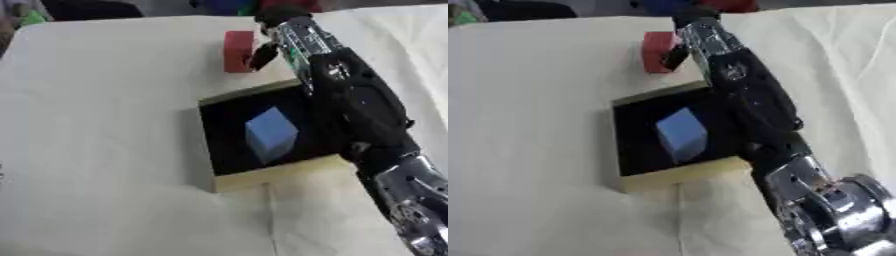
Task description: Pick up objects on the table and place them in the box.
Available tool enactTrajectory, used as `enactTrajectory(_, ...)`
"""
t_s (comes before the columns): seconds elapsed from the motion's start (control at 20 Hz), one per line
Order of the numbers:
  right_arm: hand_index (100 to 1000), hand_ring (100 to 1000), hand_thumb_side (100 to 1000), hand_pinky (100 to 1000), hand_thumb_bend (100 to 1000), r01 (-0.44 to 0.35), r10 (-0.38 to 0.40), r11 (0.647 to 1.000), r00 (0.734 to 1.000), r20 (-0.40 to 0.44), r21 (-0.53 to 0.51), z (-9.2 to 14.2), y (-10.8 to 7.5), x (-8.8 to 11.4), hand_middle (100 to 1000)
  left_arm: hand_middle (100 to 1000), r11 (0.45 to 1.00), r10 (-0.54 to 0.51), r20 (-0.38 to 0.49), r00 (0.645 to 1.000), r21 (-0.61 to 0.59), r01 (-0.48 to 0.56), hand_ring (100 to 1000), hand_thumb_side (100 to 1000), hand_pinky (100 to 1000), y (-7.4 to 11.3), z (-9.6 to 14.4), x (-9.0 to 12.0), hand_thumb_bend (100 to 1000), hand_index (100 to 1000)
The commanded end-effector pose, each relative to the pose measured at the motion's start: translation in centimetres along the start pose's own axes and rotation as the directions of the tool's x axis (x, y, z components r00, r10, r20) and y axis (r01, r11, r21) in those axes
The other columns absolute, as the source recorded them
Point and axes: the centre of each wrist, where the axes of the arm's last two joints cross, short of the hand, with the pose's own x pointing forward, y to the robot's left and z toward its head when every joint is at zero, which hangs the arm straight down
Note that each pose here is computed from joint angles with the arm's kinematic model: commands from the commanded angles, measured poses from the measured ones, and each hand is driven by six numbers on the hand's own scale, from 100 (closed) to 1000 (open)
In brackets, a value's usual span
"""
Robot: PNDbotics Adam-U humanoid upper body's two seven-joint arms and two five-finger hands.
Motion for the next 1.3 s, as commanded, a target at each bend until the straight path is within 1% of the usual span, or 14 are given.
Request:
enactTrajectory(0.05, 1000, 914, 565, 863, 275, 0.028, -0.027, 0.999, 0.999, 0.036, -0.038, 0.4, -1.5, 0.4, 818, 732, 1.0, 0.011, 0.024, 1.0, 0.002, -0.012, 708, 857, 747, 0.0, -0.7, 0.5, 100, 934)
enactTrajectory(0.3, 1000, 912, 568, 861, 260, 0.052, -0.049, 0.998, 0.997, 0.063, -0.038, 0.5, -2.1, 0.6, 817, 733, 1.0, 0.013, 0.027, 1.0, 0.001, -0.013, 708, 855, 747, -0.1, -0.7, 0.5, 100, 934)
enactTrajectory(0.5, 1000, 910, 564, 859, 236, 0.067, -0.065, 0.997, 0.996, 0.057, -0.028, 0.5, -2.0, 0.5, 813, 733, 1.0, 0.014, 0.028, 0.999, 0.002, -0.014, 707, 856, 747, -0.1, -0.8, 0.5, 100, 934)
enactTrajectory(0.65, 1000, 909, 557, 857, 241, 0.066, -0.065, 0.998, 0.997, 0.037, -0.011, 0.3, -1.6, 0.5, 810, 731, 1.0, 0.016, 0.028, 0.999, 0.0, -0.016, 707, 857, 747, -0.1, -0.8, 0.5, 100, 934)
enactTrajectory(0.8, 1000, 912, 548, 856, 263, 0.043, -0.043, 0.999, 0.999, -0.004, 0.003, 0.1, -1.0, 0.6, 813, 731, 1.0, 0.017, 0.027, 0.999, 0.001, -0.017, 707, 858, 747, -0.1, -0.8, 0.5, 100, 933)
enactTrajectory(0.95, 1000, 911, 549, 854, 259, 0.032, -0.032, 0.999, 0.999, -0.035, 0.016, -0.1, -0.4, 0.7, 810, 731, 1.0, 0.018, 0.028, 0.999, 0.0, -0.018, 707, 859, 747, -0.2, -0.8, 0.5, 100, 933)
enactTrajectory(1.05, 1000, 897, 540, 843, 228, 0.028, -0.027, 0.999, 0.999, -0.032, 0.023, -0.1, -0.1, 1.0, 771, 732, 1.0, 0.018, 0.028, 0.999, 0.0, -0.018, 707, 858, 747, -0.2, -0.8, 0.5, 100, 933)
enactTrajectory(1.15, 928, 841, 503, 816, 183, 0.029, -0.029, 0.999, 1.0, -0.011, 0.012, -0.1, 0.1, 1.2, 649, 731, 1.0, 0.018, 0.028, 0.999, -0.001, -0.018, 706, 858, 747, -0.1, -0.8, 0.5, 100, 933)
enactTrajectory(1.2, 880, 797, 461, 798, 147, 0.028, -0.028, 1.0, 1.0, -0.002, -0.001, -0.1, 0.0, 1.3, 582, 731, 1.0, 0.017, 0.027, 0.999, -0.001, -0.017, 706, 858, 747, -0.1, -0.8, 0.5, 100, 933)
enactTrajectory(1.25, 864, 782, 451, 791, 126, 0.03, -0.03, 0.999, 1.0, 0.006, -0.02, 0.0, 0.0, 1.4, 561, 729, 1.0, 0.017, 0.026, 1.0, -0.001, -0.017, 706, 857, 747, -0.1, -0.8, 0.5, 100, 931)
enactTrajectory(1.3, 829, 747, 422, 778, 100, 0.036, -0.035, 0.999, 0.999, 0.014, -0.039, 0.0, -0.1, 1.4, 517, 729, 1.0, 0.017, 0.026, 1.0, 0.0, -0.017, 706, 857, 747, -0.1, -0.8, 0.5, 100, 931)
